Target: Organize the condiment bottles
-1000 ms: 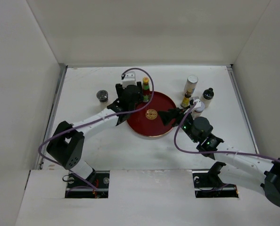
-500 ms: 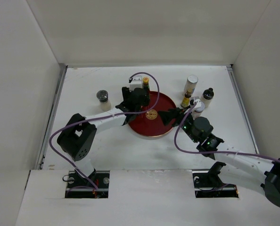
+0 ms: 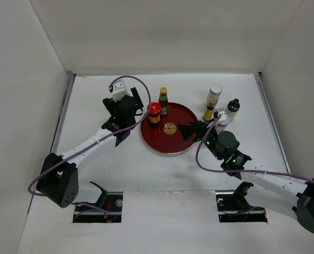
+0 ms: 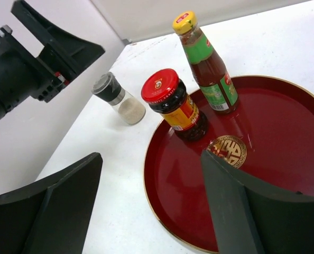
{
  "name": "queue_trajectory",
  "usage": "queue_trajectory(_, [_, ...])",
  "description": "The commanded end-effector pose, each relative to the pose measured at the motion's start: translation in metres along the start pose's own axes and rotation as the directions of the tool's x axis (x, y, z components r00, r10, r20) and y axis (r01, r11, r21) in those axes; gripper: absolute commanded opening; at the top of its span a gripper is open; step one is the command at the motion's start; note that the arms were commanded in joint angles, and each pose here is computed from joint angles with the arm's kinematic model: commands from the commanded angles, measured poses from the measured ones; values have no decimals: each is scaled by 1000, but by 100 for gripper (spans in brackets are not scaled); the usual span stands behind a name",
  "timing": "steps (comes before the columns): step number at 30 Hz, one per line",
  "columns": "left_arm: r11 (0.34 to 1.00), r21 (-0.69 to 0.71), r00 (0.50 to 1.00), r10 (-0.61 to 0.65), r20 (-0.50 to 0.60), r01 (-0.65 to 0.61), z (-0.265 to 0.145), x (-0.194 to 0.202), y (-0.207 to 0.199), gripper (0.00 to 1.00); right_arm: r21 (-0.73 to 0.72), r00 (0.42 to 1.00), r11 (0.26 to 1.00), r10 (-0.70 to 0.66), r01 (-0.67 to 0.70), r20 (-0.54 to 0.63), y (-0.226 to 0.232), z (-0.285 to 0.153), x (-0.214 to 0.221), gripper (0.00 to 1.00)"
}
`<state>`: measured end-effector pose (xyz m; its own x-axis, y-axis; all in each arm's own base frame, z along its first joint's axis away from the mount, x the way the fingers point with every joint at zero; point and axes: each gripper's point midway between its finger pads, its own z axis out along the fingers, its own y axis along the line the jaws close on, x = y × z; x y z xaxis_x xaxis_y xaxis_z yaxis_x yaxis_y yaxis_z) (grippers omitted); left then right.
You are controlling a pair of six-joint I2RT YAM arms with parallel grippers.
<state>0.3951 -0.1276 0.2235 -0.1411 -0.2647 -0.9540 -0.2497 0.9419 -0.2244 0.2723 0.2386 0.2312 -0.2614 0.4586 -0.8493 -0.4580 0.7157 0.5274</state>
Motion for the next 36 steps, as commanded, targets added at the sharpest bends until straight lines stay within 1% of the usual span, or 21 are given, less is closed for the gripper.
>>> queue_trajectory(1, [988,-154,1000,11,-24,-15,9,4,46,91,-22,998,1000,18,-17,59,7,2,-17,86])
queue_trajectory(3, [979,-202,999,23,-36,-30,18,8,58,91,-20,998,1000,16,-15,56,7,2,-16,91])
queue_trajectory(8, [969,-243,997,35,-72,-52,36,20,69,93,-25,998,1000,18,-16,55,8,2,-16,97])
queue_trajectory(12, [964,-262,995,27,-98,-52,55,28,75,93,-24,999,1000,21,-20,47,7,3,-14,98])
queue_trajectory(16, [968,-251,996,-4,-85,-18,70,30,76,91,-27,998,999,18,-16,53,9,3,-16,98])
queue_trajectory(19, [970,-242,997,-17,-81,-3,80,29,75,88,-26,999,1000,17,-16,42,8,4,-13,98])
queue_trajectory(21, [973,-232,997,-24,-72,6,86,29,72,81,-29,999,1000,14,-13,44,9,4,-14,98])
queue_trajectory(22, [973,-231,997,-24,-70,8,88,30,71,75,-31,999,999,16,-14,47,10,4,-15,98])
queue_trajectory(24, [974,-226,998,-22,-67,6,89,29,68,58,-25,999,1000,16,-15,39,8,5,-12,98])
queue_trajectory(25, [974,-226,998,-21,-62,6,86,29,68,52,-25,999,1000,16,-15,39,8,5,-12,98])
queue_trajectory(27, [975,-222,999,-21,-50,9,77,26,68,42,-31,999,999,14,-13,47,10,3,-15,98])
queue_trajectory(29, [978,-210,999,-22,-38,13,63,21,67,39,-32,999,999,15,-13,52,10,2,-16,98])
queue_trajectory(33, [988,-150,999,-35,10,37,17,4,56,36,-29,999,999,14,-13,50,9,2,-16,98])
queue_trajectory(36, [997,-72,1000,-13,-8,12,-17,-1,36,35,-27,998,1000,16,-15,53,9,3,-16,97])
